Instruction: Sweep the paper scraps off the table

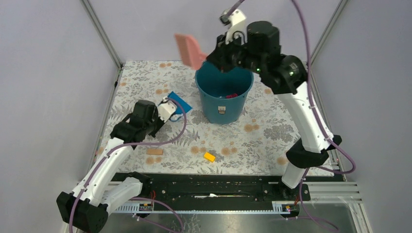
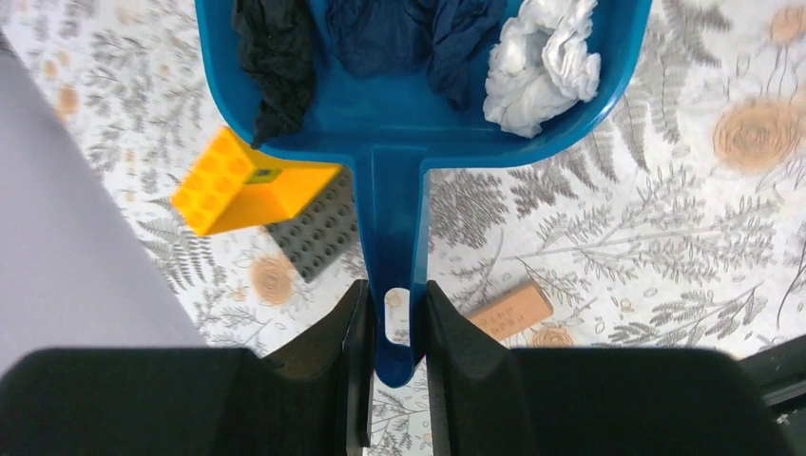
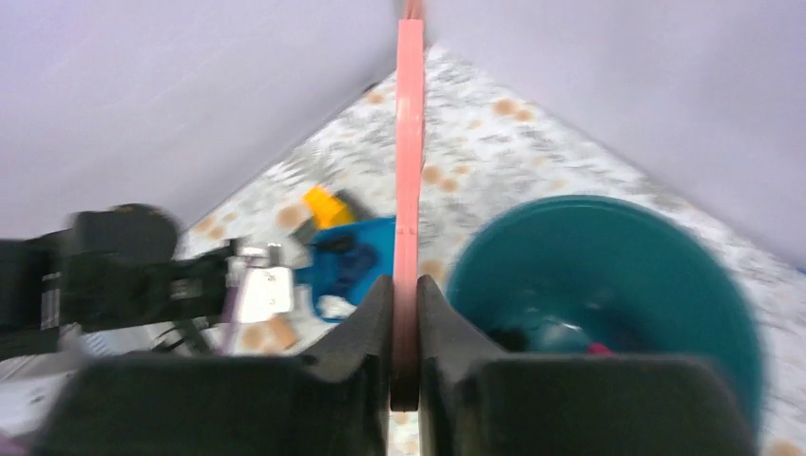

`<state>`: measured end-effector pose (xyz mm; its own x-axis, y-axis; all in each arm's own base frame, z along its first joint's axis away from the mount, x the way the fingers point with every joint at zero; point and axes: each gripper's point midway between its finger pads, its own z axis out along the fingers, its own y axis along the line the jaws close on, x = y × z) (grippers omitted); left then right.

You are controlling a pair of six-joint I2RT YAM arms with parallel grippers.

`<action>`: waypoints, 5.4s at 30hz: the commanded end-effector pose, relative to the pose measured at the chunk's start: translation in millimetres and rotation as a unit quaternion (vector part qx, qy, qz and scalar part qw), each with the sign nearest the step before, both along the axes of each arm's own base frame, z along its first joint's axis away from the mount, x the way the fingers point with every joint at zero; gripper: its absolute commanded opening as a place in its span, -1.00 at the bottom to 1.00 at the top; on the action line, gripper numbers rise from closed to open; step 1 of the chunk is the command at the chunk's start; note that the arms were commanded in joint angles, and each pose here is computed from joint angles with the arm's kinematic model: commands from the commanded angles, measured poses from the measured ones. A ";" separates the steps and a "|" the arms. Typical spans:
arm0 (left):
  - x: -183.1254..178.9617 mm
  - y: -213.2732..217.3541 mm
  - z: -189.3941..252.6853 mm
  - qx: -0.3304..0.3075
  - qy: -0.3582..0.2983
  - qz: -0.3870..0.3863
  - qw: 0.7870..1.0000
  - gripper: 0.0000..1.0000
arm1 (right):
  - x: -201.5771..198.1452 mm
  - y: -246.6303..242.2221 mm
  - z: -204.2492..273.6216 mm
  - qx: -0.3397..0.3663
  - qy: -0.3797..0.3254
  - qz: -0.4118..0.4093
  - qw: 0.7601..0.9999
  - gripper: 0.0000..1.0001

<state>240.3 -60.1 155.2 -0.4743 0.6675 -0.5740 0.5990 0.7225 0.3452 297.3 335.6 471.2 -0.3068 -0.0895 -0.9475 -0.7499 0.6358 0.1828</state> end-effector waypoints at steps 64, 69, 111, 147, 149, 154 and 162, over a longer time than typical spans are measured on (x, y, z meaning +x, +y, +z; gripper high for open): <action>173.8 -169.1 273.1 0.460 -0.478 -0.262 0.701 -1.00 | 75.2 -342.2 -181.9 -0.368 -0.006 -0.370 0.853 -1.00; 170.4 -170.5 285.0 0.443 -0.513 -0.220 0.701 -1.00 | 74.4 -342.4 -179.8 -0.366 -0.008 -0.371 0.853 -1.00; 118.6 -9.5 147.6 -0.063 -0.079 0.225 0.969 -1.00 | 7.8 -308.7 -273.9 -0.440 0.067 -0.172 0.879 -1.00; 4.4 -67.7 -48.7 -0.159 0.331 0.207 0.907 -0.18 | -102.7 -244.6 -363.0 -0.479 0.024 0.037 0.876 -1.00; 3.2 -70.1 -48.2 -0.164 0.335 0.204 0.905 -0.10 | -102.1 -244.5 -362.6 -0.480 0.024 0.037 0.876 -1.00; 2.0 -73.1 -44.9 -0.174 0.336 0.200 0.904 0.05 | -77.5 -222.4 -339.8 -0.430 -0.015 0.002 0.903 0.55; 5.8 -73.5 -35.5 -0.182 0.316 0.191 0.911 0.15 | -91.8 -196.6 -317.9 -0.352 0.055 0.007 0.934 0.88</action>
<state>242.1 -128.6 106.3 -0.9565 0.2131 -0.1995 0.2609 0.9305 -0.2572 211.8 120.0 131.5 -0.3583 -0.7630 -0.5381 -0.7623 0.5718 -0.3032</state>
